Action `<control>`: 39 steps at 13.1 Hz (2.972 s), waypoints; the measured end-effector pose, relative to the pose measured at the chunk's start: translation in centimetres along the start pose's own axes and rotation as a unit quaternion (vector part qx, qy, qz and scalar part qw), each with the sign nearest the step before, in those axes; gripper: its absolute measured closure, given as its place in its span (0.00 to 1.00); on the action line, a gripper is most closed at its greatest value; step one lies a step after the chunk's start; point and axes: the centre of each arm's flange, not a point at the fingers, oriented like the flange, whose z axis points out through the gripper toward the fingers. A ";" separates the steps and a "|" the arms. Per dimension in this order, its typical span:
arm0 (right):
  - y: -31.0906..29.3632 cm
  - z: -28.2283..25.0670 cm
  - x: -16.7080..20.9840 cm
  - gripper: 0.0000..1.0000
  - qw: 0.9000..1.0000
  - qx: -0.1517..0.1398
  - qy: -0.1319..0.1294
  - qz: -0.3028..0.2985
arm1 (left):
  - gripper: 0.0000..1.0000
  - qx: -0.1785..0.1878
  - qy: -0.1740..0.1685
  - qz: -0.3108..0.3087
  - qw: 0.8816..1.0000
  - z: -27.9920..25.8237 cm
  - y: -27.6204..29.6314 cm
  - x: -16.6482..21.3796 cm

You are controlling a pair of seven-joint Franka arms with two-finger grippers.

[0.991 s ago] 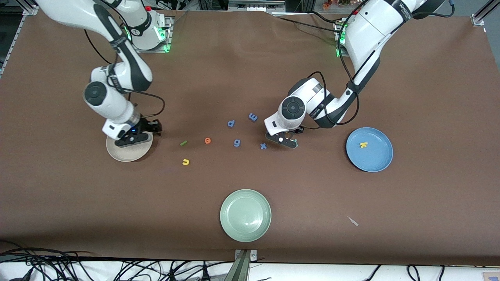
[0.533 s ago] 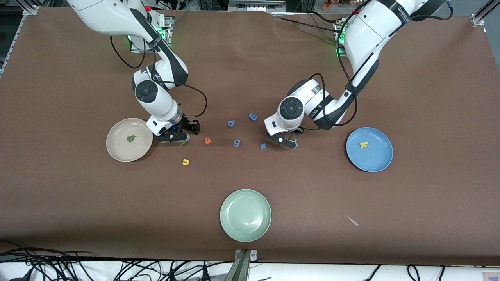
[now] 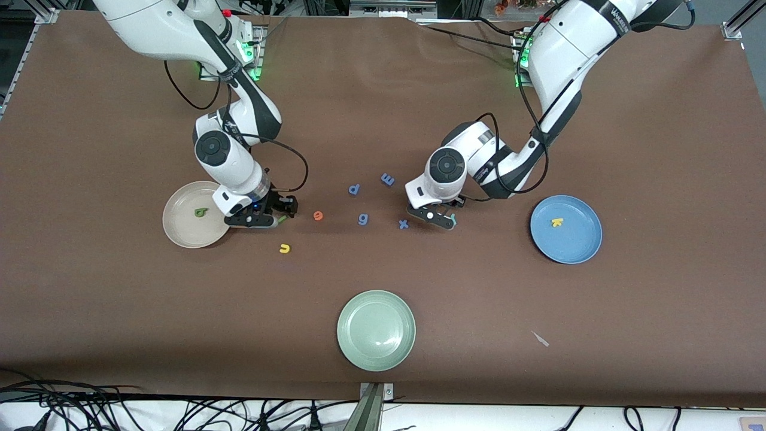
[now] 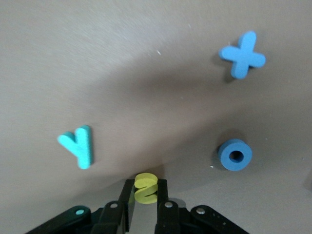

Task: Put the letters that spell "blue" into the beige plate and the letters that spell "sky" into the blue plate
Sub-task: 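Drop the z into the blue plate while the right gripper places the green l, then grasp the teal y with the left gripper while the right gripper grasps the yellow u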

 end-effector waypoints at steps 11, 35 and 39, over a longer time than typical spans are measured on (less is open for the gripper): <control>0.1 2.2 0.6 0.38 0.998 -0.007 -0.007 0.062 | 0.78 0.017 -0.082 0.030 0.996 -7.2 -24.2 -2.8; 16.3 -5.9 3.9 0.44 0.993 -0.051 -0.047 -0.092 | 0.00 -0.029 0.027 -0.028 0.999 -9.1 -9.6 0.4; 6.6 -5.7 2.6 0.39 0.998 -0.038 -0.033 -0.033 | 0.00 -0.043 0.043 -0.072 0.996 -5.8 -5.2 1.2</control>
